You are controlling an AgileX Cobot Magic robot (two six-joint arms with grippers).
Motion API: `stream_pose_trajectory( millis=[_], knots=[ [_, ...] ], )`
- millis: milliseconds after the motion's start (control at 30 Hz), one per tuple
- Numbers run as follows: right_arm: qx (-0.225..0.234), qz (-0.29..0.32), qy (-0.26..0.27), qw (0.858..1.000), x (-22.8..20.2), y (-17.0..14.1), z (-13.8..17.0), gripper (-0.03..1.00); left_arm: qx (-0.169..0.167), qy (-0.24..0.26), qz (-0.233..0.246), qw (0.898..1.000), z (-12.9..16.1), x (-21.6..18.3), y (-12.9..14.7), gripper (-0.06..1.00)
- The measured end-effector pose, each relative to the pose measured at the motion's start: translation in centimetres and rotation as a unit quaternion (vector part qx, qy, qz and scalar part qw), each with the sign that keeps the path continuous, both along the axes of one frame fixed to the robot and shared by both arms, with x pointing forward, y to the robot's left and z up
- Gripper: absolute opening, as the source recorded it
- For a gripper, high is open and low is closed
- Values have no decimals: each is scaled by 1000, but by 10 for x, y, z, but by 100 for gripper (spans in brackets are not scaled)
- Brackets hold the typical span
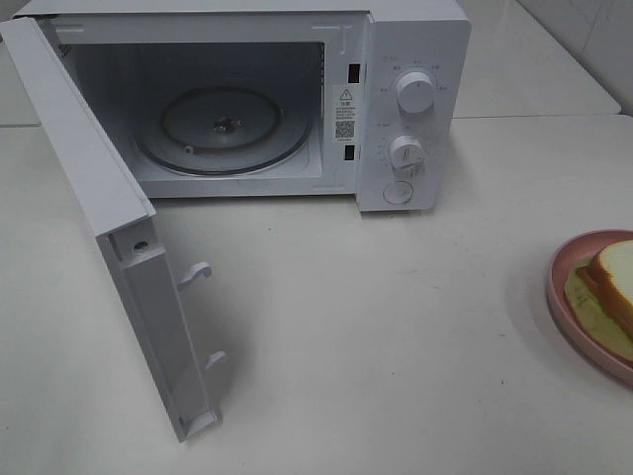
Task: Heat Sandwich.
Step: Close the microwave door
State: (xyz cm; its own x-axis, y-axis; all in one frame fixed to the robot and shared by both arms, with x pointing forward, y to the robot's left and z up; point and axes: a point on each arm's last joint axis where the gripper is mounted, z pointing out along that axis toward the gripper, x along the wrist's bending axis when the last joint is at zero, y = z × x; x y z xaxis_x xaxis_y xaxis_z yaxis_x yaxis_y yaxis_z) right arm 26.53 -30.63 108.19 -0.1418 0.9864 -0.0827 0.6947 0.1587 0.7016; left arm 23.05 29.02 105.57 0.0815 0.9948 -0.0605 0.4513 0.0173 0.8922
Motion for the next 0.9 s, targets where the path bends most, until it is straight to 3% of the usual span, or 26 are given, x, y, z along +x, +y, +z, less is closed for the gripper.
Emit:
stream_pose_trajectory(
  millis=[233, 533, 900],
  knots=[
    [19, -23, -38, 999, -10, -2, 2, 77, 0, 0, 0, 1000, 0, 0, 0, 97],
    [53, -51, -60, 995, -16, 2, -28, 77, 0, 0, 0, 1000, 0, 0, 0, 97],
    [64, -71, -118, 988, -29, 2, -32, 77, 0, 0, 0, 1000, 0, 0, 0, 97]
  ],
)
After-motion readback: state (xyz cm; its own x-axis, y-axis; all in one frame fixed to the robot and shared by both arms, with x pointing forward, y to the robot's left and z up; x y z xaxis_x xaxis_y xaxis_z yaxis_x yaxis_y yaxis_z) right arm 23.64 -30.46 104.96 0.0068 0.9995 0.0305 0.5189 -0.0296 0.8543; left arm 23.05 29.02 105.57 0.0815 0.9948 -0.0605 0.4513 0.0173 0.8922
